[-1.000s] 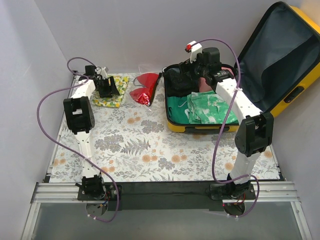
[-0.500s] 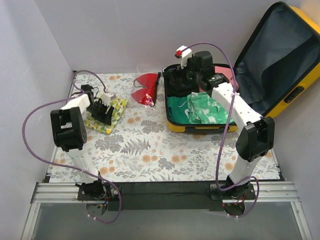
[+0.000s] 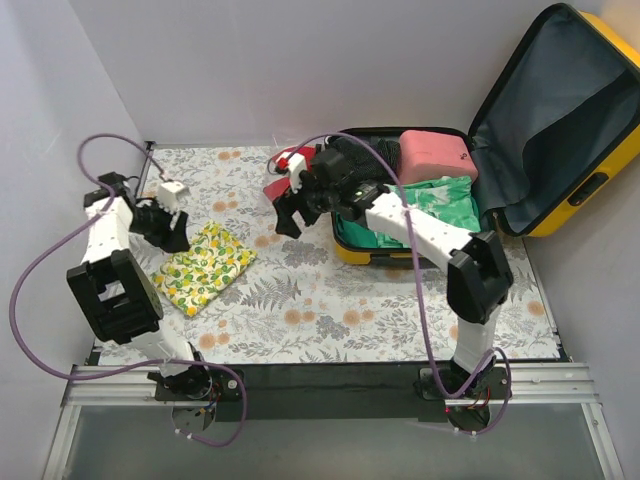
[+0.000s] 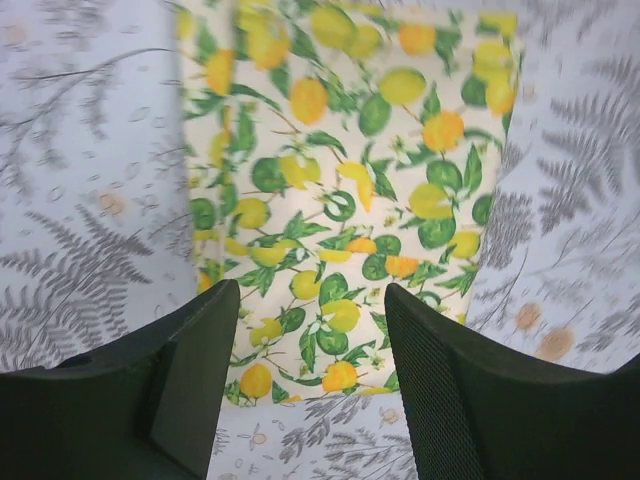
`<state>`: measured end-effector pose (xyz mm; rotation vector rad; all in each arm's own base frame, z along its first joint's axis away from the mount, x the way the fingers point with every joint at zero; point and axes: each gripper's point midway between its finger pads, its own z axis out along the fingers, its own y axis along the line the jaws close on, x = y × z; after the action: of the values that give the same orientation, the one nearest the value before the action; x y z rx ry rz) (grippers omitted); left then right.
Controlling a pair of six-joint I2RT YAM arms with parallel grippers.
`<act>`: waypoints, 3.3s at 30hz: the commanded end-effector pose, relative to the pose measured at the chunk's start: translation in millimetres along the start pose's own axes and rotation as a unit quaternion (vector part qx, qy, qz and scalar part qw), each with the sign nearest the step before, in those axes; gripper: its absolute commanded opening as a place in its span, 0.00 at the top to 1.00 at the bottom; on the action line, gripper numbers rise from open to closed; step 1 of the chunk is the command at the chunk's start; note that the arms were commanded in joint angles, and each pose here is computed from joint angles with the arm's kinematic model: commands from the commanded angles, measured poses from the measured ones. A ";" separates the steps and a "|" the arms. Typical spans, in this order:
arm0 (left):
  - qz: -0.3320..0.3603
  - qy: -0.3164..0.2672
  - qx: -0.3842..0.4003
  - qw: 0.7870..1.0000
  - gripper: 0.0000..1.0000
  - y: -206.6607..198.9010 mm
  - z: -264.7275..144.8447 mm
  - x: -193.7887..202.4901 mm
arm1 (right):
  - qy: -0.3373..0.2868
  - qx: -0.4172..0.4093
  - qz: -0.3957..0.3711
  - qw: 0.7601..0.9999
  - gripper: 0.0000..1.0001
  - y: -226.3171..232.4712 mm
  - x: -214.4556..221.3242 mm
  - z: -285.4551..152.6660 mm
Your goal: Pack the luggage
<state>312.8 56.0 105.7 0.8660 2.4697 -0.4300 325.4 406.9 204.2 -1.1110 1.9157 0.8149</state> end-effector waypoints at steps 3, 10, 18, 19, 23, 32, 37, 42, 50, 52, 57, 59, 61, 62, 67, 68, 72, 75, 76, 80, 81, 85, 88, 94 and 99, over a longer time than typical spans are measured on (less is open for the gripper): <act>-0.330 -0.089 0.021 0.939 0.42 2.4 -42.4 -1.8 | -0.016 -0.038 0.042 0.998 0.07 24.3 -18.2 58.9; -0.459 -0.095 0.034 0.882 0.36 -28.0 -45.7 48.7 | 0.008 -0.067 0.069 0.995 0.21 32.5 7.4 141.4; -0.492 -0.038 -0.024 0.870 0.34 -28.9 -24.4 88.3 | 0.048 -0.083 0.068 0.993 0.33 35.2 54.0 173.8; -0.498 -0.035 -0.026 0.866 0.35 -29.0 -21.4 91.2 | 0.053 -0.087 0.069 0.992 0.47 36.6 58.2 173.8; -0.485 -0.014 -0.037 0.874 0.35 -22.7 -3.2 96.4 | 0.085 -0.092 0.076 0.989 0.96 39.4 87.6 166.4; -0.431 0.019 -0.010 0.902 0.36 -36.1 47.2 58.2 | 0.103 -0.054 0.097 0.988 0.99 25.3 98.5 97.7; -0.414 0.016 0.012 0.910 0.36 -43.0 65.5 25.3 | 0.107 -0.019 0.103 0.989 0.76 16.7 107.0 63.3; -0.402 -0.015 -0.007 0.915 0.36 -21.6 47.2 1.6 | 0.093 0.005 0.140 0.986 0.34 2.8 99.8 40.7; -0.426 -0.025 -0.051 0.903 0.28 -32.0 22.5 6.2 | 0.085 -0.007 0.164 0.983 0.27 -0.4 91.0 63.7; -0.453 -0.014 -0.062 0.889 0.27 -34.9 25.3 14.6 | 0.084 -0.009 0.175 0.981 0.26 -3.4 89.6 75.8; -0.506 0.012 -0.039 0.861 0.27 -41.4 40.2 30.9 | 0.089 -0.020 0.191 0.977 0.20 -4.6 95.5 93.5; -0.523 0.016 -0.018 0.852 0.28 -44.1 46.6 30.3 | 0.089 -0.026 0.194 0.977 0.19 -4.3 96.3 102.0; -0.540 0.032 -0.008 0.841 0.28 -46.5 56.0 37.0 | 0.093 -0.027 0.198 0.975 0.19 -3.8 99.5 109.3; -0.543 0.032 -0.010 0.839 0.29 -44.7 58.8 38.1 | 0.097 -0.028 0.197 0.975 0.19 -1.5 103.0 112.5; -0.570 0.045 0.013 0.820 0.29 -54.8 78.5 46.5 | 0.118 -0.039 0.207 0.970 0.20 11.3 122.7 123.8; -0.575 0.043 0.019 0.816 0.30 -56.1 82.2 45.7 | 0.124 -0.048 0.213 0.968 0.21 18.1 127.1 125.7; -0.574 0.046 0.026 0.817 0.33 -60.4 93.7 45.8 | 0.132 -0.072 0.225 0.963 0.25 34.4 133.5 133.6; -0.563 0.047 0.027 0.825 0.37 -64.3 100.0 44.0 | 0.127 -0.089 0.225 0.962 0.35 44.0 127.5 140.7; -0.558 0.046 0.032 0.828 0.41 -66.4 101.1 41.5 | 0.126 -0.092 0.227 0.961 0.37 45.4 126.2 142.1; -0.536 0.034 0.035 0.843 0.61 -64.3 101.4 28.3 | 0.108 -0.099 0.218 0.965 0.66 47.0 107.4 139.5; -0.532 0.029 0.036 0.845 0.70 -63.2 100.4 24.5 | 0.102 -0.100 0.214 0.966 0.74 47.3 102.0 137.9; -0.505 -0.004 0.050 0.862 0.95 -60.1 88.1 -3.4 | 0.070 -0.091 0.190 0.975 0.99 41.4 70.4 125.5; -0.470 -0.050 0.043 0.880 1.00 -52.6 65.1 -35.8 | 0.043 -0.087 0.171 0.980 0.99 40.3 42.2 110.8; -0.375 -0.134 0.034 0.916 1.00 -51.2 13.9 -112.6 | -0.024 -0.044 0.103 0.993 0.99 24.7 -21.4 64.1; -0.315 -0.168 0.048 0.933 1.00 -69.7 -2.7 -172.3 | -0.073 0.020 0.073 0.994 0.99 -13.0 -59.7 12.4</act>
<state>372.6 -57.7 163.4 -0.1346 2.4724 -0.8219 331.9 462.3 167.7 -0.9200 2.0760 0.9950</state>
